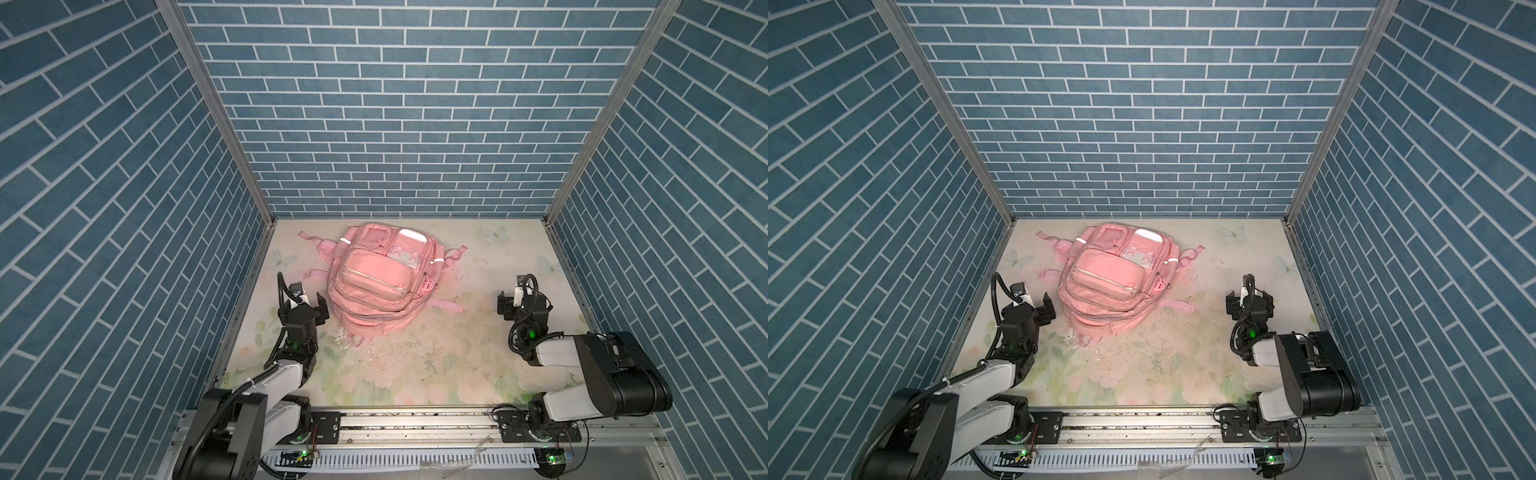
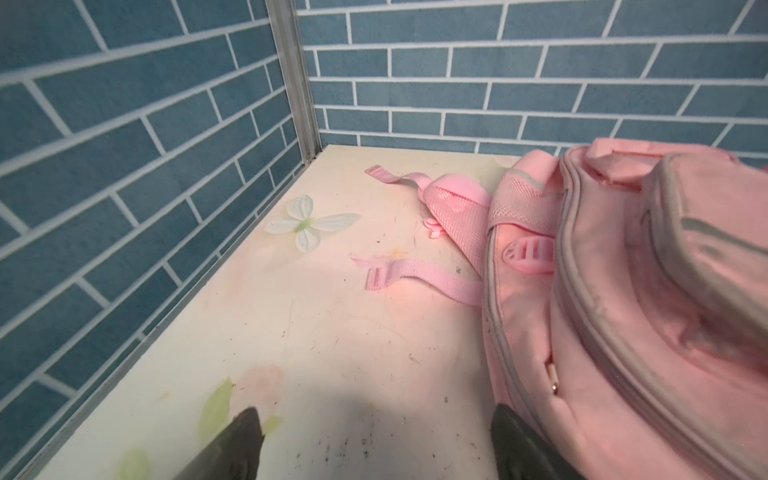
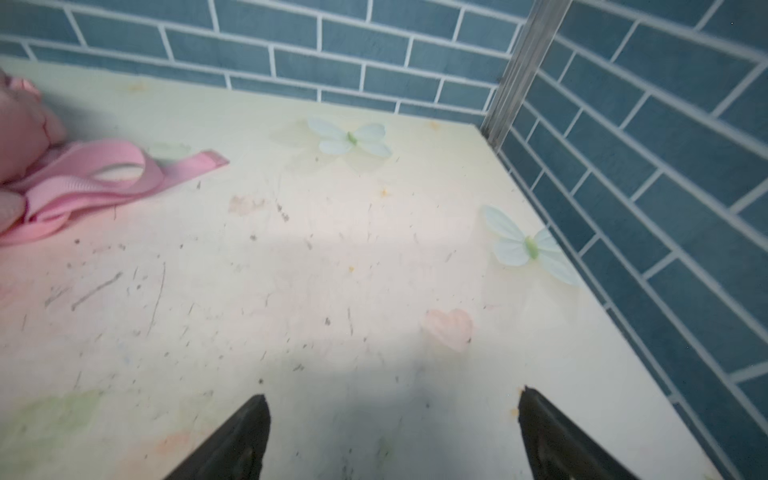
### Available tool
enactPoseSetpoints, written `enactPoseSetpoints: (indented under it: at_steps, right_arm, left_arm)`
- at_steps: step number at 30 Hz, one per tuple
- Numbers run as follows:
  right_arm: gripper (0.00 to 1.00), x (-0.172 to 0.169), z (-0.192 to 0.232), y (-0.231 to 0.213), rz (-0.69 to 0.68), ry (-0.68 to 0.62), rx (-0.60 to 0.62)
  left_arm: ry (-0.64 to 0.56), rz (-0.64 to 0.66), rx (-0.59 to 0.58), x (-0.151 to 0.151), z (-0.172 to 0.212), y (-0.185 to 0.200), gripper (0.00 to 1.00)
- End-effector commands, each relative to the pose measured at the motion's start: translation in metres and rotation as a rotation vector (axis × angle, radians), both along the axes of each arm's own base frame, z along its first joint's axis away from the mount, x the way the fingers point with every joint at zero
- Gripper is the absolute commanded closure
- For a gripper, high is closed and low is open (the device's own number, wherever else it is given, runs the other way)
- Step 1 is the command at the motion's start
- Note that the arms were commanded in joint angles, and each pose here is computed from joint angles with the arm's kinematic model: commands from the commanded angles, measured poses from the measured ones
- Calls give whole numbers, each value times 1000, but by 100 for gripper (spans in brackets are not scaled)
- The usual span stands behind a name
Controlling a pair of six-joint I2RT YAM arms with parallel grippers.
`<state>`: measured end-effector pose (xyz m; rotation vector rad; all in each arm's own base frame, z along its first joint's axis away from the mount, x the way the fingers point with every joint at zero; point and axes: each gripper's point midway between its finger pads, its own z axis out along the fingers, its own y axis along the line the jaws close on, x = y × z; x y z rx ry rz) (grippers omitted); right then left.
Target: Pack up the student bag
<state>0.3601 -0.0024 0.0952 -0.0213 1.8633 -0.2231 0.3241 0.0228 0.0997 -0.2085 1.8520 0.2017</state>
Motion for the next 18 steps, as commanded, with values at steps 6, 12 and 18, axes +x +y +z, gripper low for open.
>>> enactPoseSetpoints:
  at_steps: [6, 12, 18]
  right_arm:
    - [3, 13, 17, -13, -5, -96, 108]
    - [2, 17, 21, -12, 25, -126, 115]
    - [2, 16, 20, -12, 34, -121, 121]
  left_arm:
    - [-229, -94, 24, 30, 37, -9, 13]
    - [-133, -110, 31, 53, 25, -13, 13]
    - [-117, -133, 30, 56, 23, -16, 13]
